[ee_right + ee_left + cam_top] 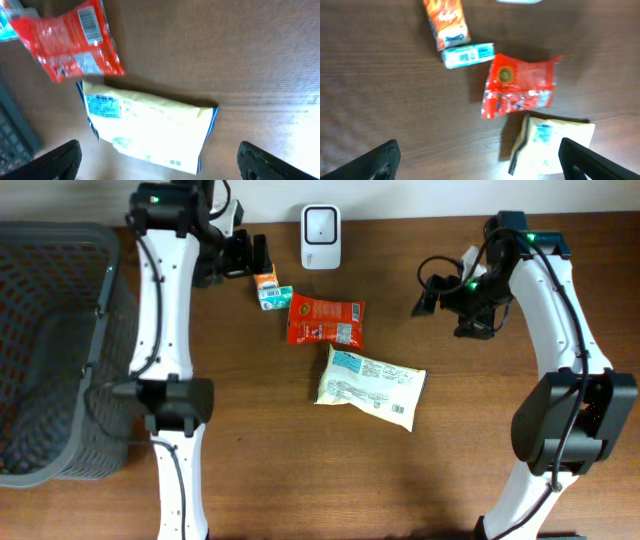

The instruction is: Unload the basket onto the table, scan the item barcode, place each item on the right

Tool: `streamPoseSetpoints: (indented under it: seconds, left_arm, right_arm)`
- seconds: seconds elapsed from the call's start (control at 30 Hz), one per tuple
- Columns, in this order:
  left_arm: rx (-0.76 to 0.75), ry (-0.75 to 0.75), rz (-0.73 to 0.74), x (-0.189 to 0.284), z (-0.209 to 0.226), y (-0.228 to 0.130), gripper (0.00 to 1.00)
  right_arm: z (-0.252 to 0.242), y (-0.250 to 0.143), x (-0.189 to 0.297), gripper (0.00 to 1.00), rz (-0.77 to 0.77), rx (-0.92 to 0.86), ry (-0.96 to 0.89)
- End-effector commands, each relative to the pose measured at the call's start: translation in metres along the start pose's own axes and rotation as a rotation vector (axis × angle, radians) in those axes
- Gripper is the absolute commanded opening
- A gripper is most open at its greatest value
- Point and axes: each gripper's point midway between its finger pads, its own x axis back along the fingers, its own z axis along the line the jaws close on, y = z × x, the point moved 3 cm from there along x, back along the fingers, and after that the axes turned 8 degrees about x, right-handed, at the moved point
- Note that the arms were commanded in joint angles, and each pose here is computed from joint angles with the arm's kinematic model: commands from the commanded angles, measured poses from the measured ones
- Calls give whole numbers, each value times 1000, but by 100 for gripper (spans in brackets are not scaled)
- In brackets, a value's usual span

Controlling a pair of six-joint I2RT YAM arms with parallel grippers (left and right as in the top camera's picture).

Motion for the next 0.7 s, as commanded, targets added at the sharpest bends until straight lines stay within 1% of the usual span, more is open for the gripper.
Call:
streamPoseSetpoints:
  seconds: [0.0,0.07,0.13,0.17,0.23,0.3,0.37,0.4,0.43,0.5,0.57,0.6,0.67]
  left_arm:
    - [-113,-37,-187,94,-36,-19,99]
    - [-93,33,-218,115,-32,-32,99]
    - [-45,147,-172,131,-9,-69,99]
    - [-32,164,-133,129,-1,-83,99]
    - [-16,191,-56,111,9,-95,99]
    - [-14,202,-1,89,13,-98,99]
    - [-15,210,28,61,18,-97,99]
    - [-17,211,31,53,19,-97,99]
    - [-19,210,31,47,20,-96,99]
    - [-19,209,29,43,21,-95,99]
    - [-19,208,25,43,21,-94,99]
    - [-20,207,22,42,20,-93,99]
    - [-24,199,-3,42,19,-88,99]
  right_arm:
    - [5,-9,7,98,24,42,22]
    - [5,-14,7,98,44,52,21]
    - [4,-24,7,98,89,172,25]
    - [5,-29,5,98,109,211,27]
    - [1,-38,-5,98,154,248,0]
    - [-1,-44,-21,98,185,291,-20]
    - [10,-59,-44,98,239,501,9]
    - [17,-60,-54,100,241,570,11]
    - [25,-55,-66,91,209,621,-9]
    - [33,-45,-86,91,147,642,-65]
    - [25,-31,-112,91,52,592,-188]
    - [22,-31,-123,91,30,571,-195]
    - [14,-44,-135,90,65,549,-176]
